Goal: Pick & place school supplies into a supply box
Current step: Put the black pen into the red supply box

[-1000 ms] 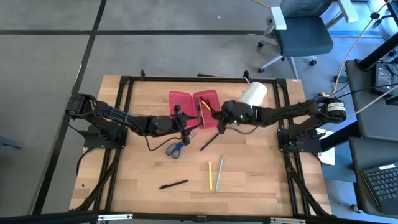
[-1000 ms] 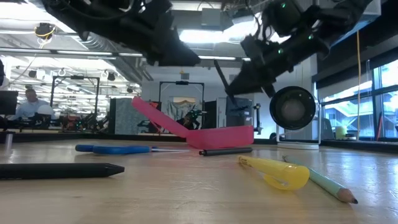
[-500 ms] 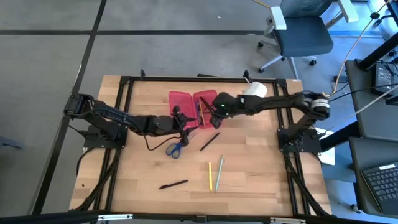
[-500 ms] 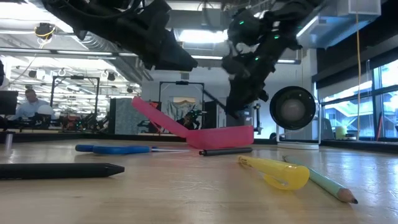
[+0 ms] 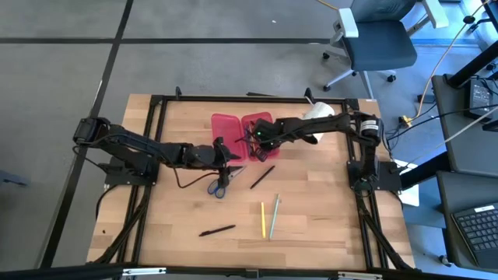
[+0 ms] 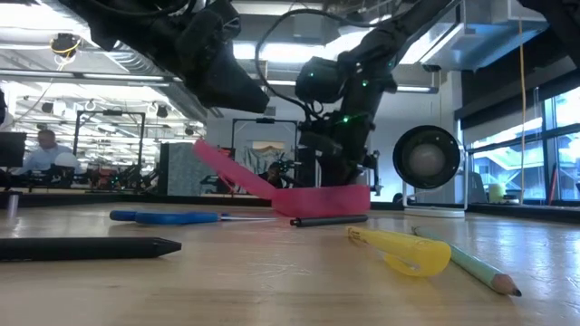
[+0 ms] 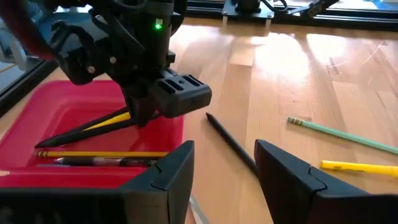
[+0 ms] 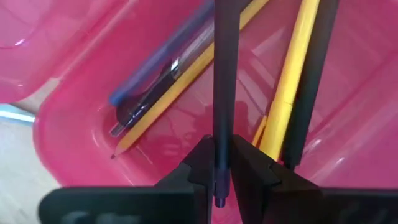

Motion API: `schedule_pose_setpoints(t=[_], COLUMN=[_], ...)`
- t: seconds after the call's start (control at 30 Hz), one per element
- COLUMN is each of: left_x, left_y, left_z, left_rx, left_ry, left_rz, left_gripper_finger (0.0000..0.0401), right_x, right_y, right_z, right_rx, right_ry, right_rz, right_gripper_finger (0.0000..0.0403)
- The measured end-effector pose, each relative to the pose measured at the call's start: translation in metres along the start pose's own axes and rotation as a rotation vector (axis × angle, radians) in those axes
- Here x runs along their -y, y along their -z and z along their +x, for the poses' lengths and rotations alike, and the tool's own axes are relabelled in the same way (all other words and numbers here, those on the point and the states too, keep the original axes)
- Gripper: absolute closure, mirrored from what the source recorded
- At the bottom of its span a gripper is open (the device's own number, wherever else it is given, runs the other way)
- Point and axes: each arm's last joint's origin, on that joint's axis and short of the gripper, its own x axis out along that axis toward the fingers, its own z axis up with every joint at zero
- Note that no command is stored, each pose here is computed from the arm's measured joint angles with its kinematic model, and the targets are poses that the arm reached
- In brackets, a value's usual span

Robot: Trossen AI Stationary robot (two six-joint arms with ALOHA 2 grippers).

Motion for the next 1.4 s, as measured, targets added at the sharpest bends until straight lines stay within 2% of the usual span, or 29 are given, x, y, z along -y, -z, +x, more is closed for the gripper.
schedule_pose_setpoints(t=[0.33, 0.73, 0.93, 1.1, 1.27, 1.4], left_x=[0.0, 0.0, 0.0, 0.0, 0.0, 0.0], left_y=[0.001, 0.001, 0.001, 0.002, 0.003, 0.003], left_z=[0.0, 0.0, 0.0, 0.0, 0.0, 0.0], left_rx=[-0.006, -0.006, -0.006, -0.016, -0.027, -0.029], left_ry=[-0.001, -0.002, -0.002, -0.004, -0.005, -0.006], left_rz=[0.005, 0.005, 0.005, 0.007, 0.011, 0.011], left_gripper_finger=[0.0244, 0.0244, 0.0241, 0.024, 0.0242, 0.024], right_x=[0.001, 0.001, 0.004, 0.005, 0.003, -0.006], right_y=[0.002, 0.002, -0.001, -0.007, -0.012, -0.007], right_z=[0.001, 0.001, -0.003, -0.025, -0.065, -0.095], right_rx=[-0.017, -0.014, 0.05, 0.117, 0.22, 0.251], right_ry=[0.013, 0.017, 0.124, 0.146, 0.111, 0.047], right_rz=[-0.02, 0.006, 0.008, -0.01, -0.063, -0.298], right_gripper_finger=[0.0355, 0.0313, 0.0311, 0.0311, 0.0311, 0.0311])
